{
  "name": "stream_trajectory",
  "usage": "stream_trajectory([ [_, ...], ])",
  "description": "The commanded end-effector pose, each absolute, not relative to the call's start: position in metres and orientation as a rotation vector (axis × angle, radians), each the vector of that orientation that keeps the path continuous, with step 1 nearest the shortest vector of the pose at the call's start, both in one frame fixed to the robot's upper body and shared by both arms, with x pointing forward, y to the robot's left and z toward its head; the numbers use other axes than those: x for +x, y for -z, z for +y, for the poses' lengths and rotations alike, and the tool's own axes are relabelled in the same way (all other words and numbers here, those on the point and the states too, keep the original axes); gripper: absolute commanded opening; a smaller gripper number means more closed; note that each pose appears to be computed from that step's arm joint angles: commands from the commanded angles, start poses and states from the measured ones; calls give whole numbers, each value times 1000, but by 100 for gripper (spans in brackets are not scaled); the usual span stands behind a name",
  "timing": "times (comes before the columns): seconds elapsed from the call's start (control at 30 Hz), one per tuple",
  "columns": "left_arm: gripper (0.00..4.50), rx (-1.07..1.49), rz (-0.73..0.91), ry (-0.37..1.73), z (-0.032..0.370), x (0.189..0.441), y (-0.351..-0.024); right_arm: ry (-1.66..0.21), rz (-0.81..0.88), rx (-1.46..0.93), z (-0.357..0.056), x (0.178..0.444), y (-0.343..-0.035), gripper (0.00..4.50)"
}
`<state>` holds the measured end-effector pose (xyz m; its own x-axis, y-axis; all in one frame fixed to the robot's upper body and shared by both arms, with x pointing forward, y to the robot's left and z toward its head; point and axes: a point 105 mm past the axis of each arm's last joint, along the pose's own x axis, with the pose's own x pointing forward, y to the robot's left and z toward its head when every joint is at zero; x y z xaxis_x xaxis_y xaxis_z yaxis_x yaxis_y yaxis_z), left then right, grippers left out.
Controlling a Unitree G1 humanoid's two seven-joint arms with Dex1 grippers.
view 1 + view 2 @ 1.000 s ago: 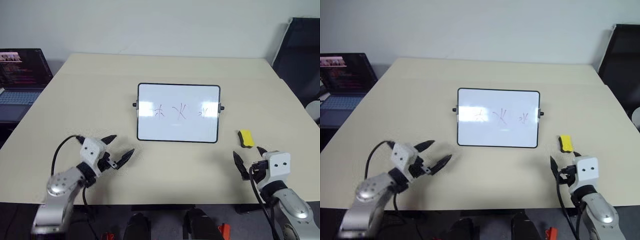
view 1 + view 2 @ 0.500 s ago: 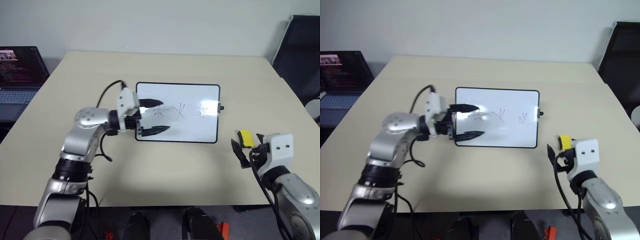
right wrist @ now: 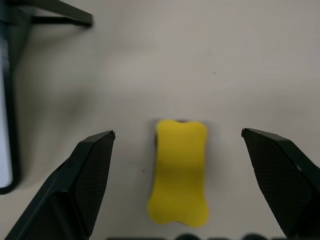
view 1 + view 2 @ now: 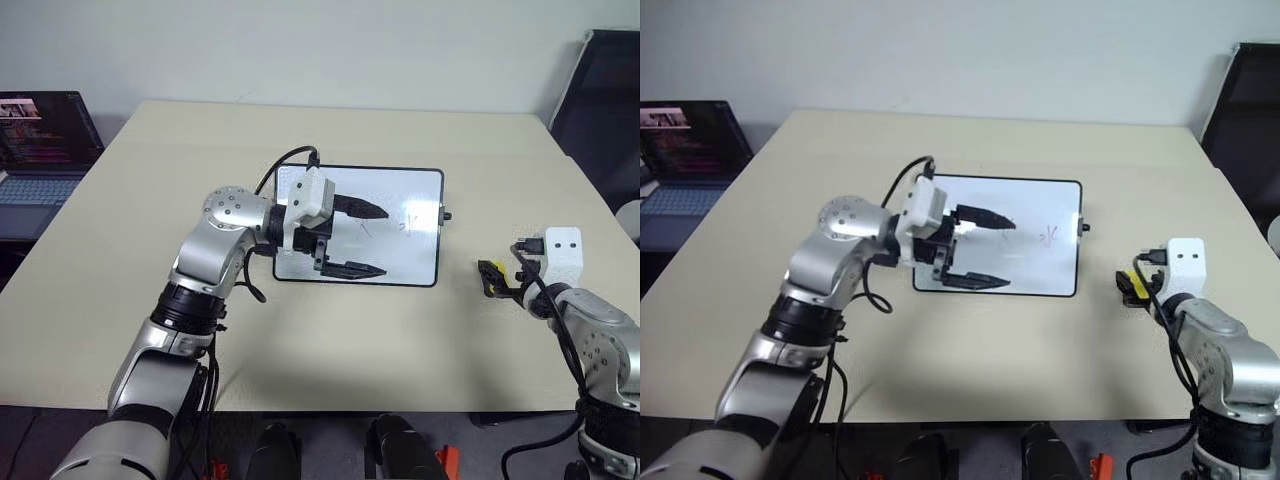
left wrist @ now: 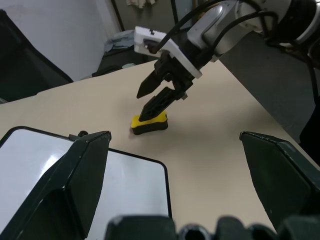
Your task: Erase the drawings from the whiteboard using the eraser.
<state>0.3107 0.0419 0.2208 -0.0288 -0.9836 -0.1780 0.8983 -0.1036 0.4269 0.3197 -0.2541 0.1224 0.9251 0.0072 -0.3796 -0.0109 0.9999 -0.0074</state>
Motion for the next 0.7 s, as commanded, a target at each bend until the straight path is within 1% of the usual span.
stream_trajectory([
  [0.03, 450, 520, -273, 1610, 40, 306, -230, -3, 348, -35, -259, 326, -133, 446],
  [0.2, 450, 522, -259, 1610, 45, 304, -225, -37, 376, -19, -253, 331, -121, 446],
  [0.47, 450, 525, -258, 1608, 44, 305, -222, -28, 394, -21, -253, 339, -111, 446],
  [0.57, 450, 526, -251, 1602, 45, 306, -220, -17, 399, -23, -255, 340, -109, 388],
  [0.63, 450, 529, -243, 1594, 47, 307, -219, -12, 396, -10, -256, 341, -108, 329],
  [0.7, 450, 528, -236, 1584, 48, 308, -217, -15, 395, -4, -254, 341, -108, 259],
])
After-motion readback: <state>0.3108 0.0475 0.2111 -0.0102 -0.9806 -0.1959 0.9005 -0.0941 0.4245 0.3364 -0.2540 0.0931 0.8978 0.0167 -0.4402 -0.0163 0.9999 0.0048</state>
